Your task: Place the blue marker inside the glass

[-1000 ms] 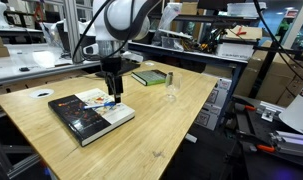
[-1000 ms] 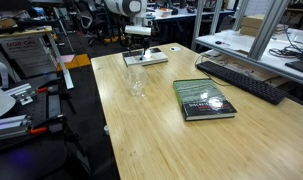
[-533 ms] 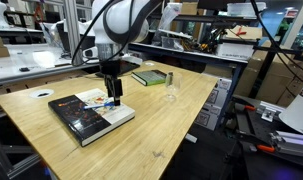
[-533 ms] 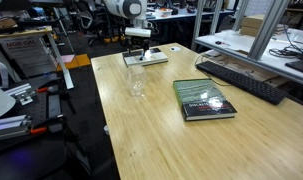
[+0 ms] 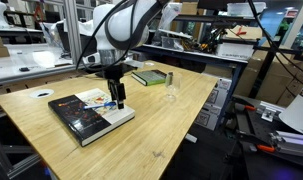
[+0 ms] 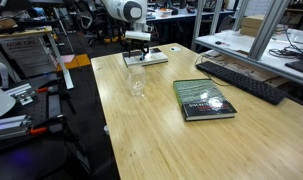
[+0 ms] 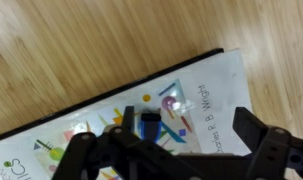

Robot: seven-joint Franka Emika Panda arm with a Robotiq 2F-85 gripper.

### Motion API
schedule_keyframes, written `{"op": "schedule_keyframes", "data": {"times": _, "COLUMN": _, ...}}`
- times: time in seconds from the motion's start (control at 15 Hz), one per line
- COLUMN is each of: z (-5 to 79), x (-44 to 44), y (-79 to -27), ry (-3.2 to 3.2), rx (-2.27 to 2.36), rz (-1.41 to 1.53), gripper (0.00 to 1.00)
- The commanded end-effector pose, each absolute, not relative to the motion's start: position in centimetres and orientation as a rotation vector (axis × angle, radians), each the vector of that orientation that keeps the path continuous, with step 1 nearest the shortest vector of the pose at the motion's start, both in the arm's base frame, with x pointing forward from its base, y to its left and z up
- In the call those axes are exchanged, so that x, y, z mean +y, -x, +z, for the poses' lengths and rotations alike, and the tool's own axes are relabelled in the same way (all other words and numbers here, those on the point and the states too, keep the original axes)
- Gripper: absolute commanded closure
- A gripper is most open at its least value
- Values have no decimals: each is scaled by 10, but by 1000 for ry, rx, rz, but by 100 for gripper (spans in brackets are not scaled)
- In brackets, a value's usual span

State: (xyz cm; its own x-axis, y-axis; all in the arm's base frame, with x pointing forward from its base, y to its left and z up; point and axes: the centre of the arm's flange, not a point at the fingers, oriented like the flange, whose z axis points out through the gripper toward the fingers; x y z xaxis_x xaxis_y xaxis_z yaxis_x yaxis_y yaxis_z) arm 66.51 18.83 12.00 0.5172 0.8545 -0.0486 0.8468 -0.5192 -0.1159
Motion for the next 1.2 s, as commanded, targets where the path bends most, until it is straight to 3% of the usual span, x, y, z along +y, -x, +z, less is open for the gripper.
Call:
{"op": "schedule_keyframes", "data": {"times": 0.0, "z": 130, "x": 192, "y": -679, "ry": 2754, "rx": -1520, "rz": 282, "gripper": 0}}
{"op": "schedule_keyframes", "data": {"times": 1.13, "z": 100, "x": 204, "y": -720, "ry": 2855, "rx": -1496, "rz": 372, "gripper": 0}}
